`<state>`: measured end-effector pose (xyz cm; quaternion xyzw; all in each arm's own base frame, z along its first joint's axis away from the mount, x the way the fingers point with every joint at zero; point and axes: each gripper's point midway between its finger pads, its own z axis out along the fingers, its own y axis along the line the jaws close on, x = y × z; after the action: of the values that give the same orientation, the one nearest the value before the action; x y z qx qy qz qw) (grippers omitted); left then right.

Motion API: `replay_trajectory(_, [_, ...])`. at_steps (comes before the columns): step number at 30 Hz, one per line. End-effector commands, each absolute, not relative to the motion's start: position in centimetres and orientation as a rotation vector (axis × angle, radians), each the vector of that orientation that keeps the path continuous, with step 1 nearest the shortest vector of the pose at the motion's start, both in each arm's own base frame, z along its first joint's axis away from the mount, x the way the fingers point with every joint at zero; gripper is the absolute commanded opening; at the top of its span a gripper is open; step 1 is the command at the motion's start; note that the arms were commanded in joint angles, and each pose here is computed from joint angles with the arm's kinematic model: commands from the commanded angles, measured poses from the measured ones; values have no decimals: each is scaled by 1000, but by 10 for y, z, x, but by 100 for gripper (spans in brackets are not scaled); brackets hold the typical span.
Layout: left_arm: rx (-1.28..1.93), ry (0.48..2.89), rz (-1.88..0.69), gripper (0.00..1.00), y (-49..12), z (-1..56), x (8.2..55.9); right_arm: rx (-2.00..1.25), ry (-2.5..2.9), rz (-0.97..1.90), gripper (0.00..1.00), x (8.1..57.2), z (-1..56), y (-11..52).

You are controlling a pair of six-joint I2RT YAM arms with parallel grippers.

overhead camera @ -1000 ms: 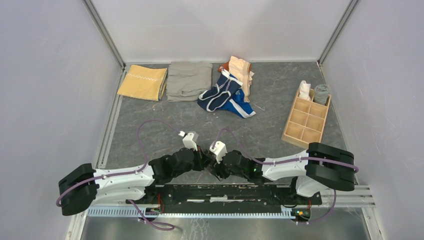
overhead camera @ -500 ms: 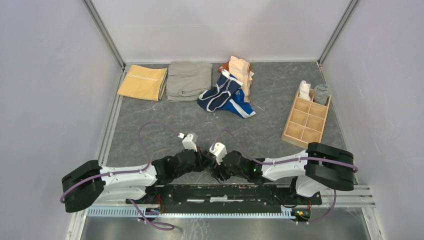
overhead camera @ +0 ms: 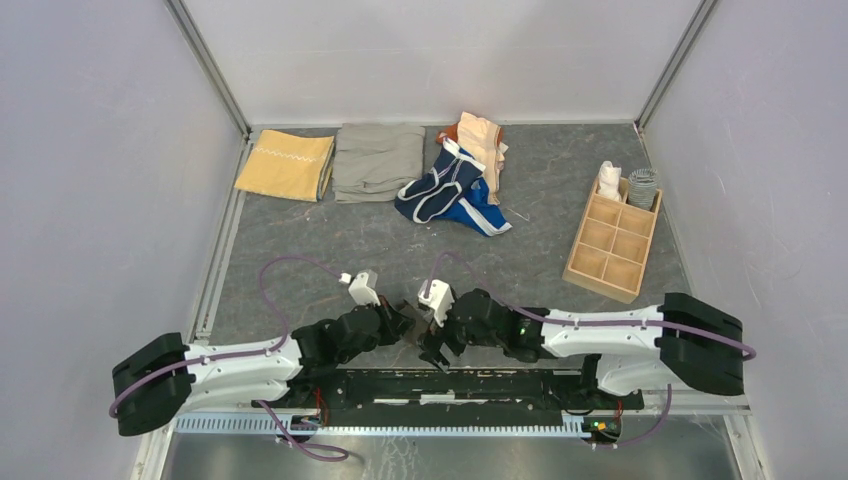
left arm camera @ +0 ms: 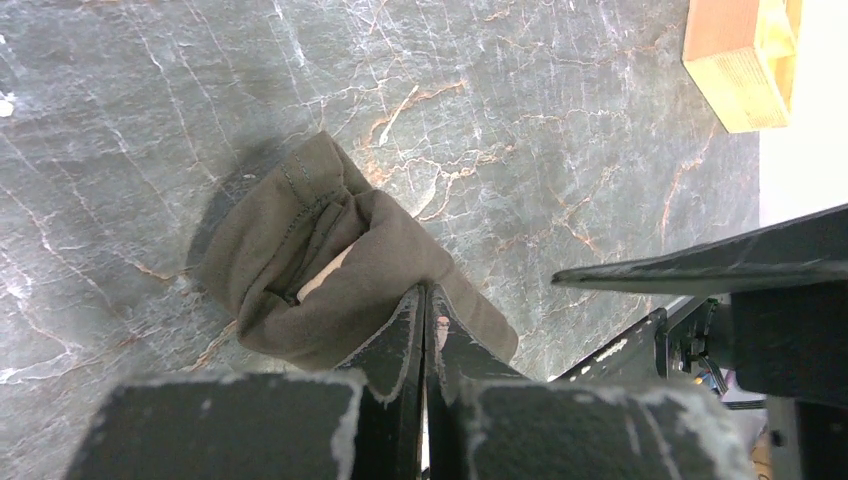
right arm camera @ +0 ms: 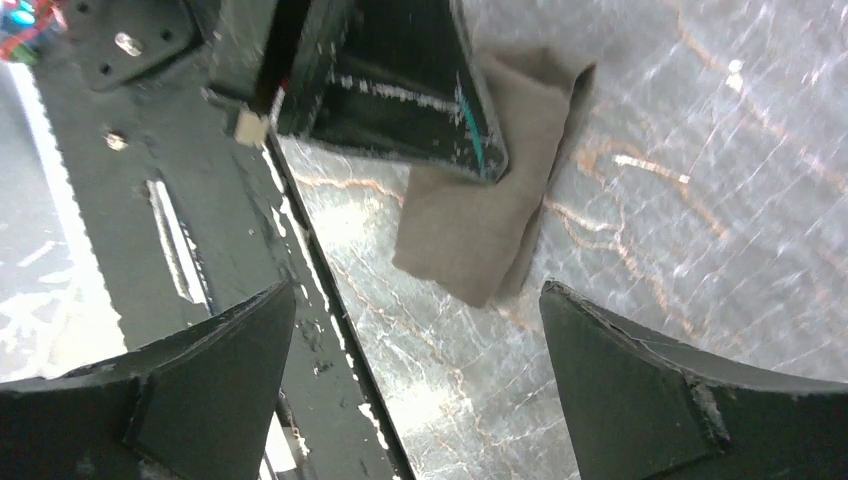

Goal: Roll the underwear
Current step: Pick up the underwear from the center of the board.

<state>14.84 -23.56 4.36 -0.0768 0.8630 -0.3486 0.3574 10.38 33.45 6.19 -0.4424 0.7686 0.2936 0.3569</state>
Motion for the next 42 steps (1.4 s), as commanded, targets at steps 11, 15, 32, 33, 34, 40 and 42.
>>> replay_trajectory(11, [-199, 2319, -714, 2, -200, 4, 139, -1400, 1900, 1098, 98, 136, 83, 348])
replay_trajectory(15, [-201, 2319, -716, 2, -200, 4, 139, -1392, 1929, 1135, 98, 150, 75, 354])
replay_trajectory(32, [-189, 2322, -716, 2, -202, 6, 139, -1503, 1926, 1171, 94, 165, 37, 367])
replay_trajectory(33, [-191, 2319, -718, 2, -202, 6, 140, -1514, 1924, 1180, 94, 165, 35, 367])
replay_trajectory(34, [-189, 2320, -718, 2, -202, 6, 139, -1527, 1918, 1188, 93, 164, 33, 368])
replay_trajectory(40, [-185, 2318, -719, 2, -203, 7, 139, -1569, 1923, 1210, 86, 159, 22, 365])
replay_trajectory(42, [-186, 2318, -719, 2, -203, 7, 140, -1577, 1943, 1210, 80, 156, 17, 361])
